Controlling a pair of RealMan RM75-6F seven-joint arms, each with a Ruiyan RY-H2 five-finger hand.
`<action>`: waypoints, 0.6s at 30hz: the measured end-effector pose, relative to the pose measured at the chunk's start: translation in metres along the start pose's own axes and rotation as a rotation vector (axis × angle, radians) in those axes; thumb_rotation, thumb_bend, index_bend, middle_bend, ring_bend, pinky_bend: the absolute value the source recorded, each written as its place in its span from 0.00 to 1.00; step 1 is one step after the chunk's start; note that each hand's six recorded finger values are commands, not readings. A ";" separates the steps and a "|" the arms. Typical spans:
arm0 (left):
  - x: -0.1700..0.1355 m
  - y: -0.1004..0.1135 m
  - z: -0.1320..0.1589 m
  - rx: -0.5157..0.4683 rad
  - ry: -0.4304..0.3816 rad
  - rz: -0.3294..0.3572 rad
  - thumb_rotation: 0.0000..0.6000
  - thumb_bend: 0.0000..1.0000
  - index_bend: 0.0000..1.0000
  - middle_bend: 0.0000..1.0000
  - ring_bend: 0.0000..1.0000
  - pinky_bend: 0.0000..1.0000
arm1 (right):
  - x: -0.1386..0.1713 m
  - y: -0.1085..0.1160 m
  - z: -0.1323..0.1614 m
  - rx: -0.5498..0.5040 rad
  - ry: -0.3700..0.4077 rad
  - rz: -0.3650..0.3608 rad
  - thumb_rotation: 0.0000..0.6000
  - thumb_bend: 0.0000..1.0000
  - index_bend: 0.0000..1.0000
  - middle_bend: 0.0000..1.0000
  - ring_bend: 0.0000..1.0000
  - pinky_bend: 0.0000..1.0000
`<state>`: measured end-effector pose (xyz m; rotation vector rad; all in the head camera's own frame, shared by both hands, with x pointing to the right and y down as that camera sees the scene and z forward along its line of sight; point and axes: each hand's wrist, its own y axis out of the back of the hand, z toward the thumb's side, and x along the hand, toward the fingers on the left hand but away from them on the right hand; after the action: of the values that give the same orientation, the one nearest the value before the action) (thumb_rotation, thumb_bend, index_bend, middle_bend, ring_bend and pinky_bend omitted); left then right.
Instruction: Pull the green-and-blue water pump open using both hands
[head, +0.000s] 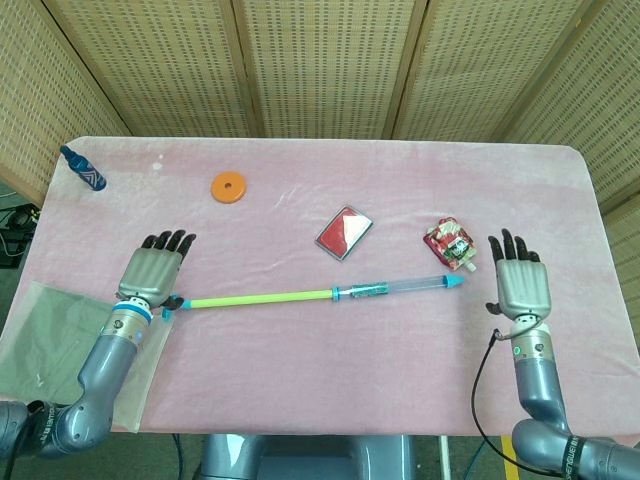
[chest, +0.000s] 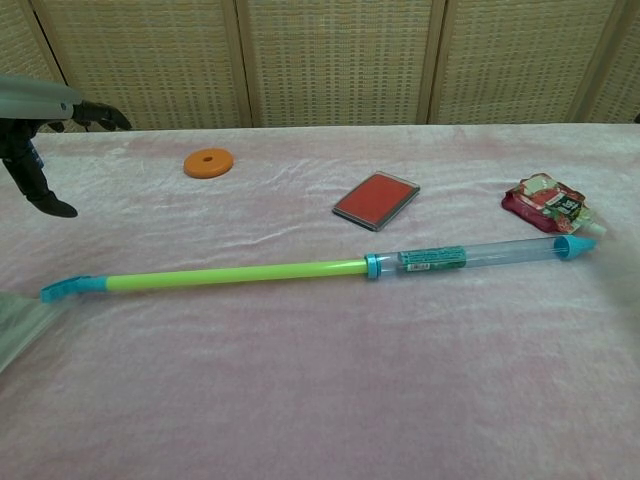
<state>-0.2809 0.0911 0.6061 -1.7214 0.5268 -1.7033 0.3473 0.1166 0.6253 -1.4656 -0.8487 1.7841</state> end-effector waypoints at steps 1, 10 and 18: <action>-0.001 0.001 0.000 -0.008 -0.005 0.008 1.00 0.23 0.00 0.00 0.00 0.07 | 0.001 0.001 -0.001 -0.010 0.002 -0.003 1.00 0.21 0.08 0.00 0.02 0.23; -0.022 0.002 -0.003 -0.105 -0.086 0.146 1.00 0.23 0.01 0.00 0.00 0.02 | 0.025 0.006 -0.006 -0.155 0.102 -0.077 1.00 0.20 0.08 0.00 0.00 0.11; -0.069 -0.030 -0.027 -0.162 -0.165 0.293 1.00 0.23 0.00 0.00 0.00 0.00 | 0.067 -0.004 -0.017 -0.273 0.276 -0.161 1.00 0.20 0.06 0.00 0.00 0.04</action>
<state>-0.3171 0.1549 0.5756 -1.7783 0.8149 -1.3314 0.3545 0.1752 0.5888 -1.7150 -1.0611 1.3497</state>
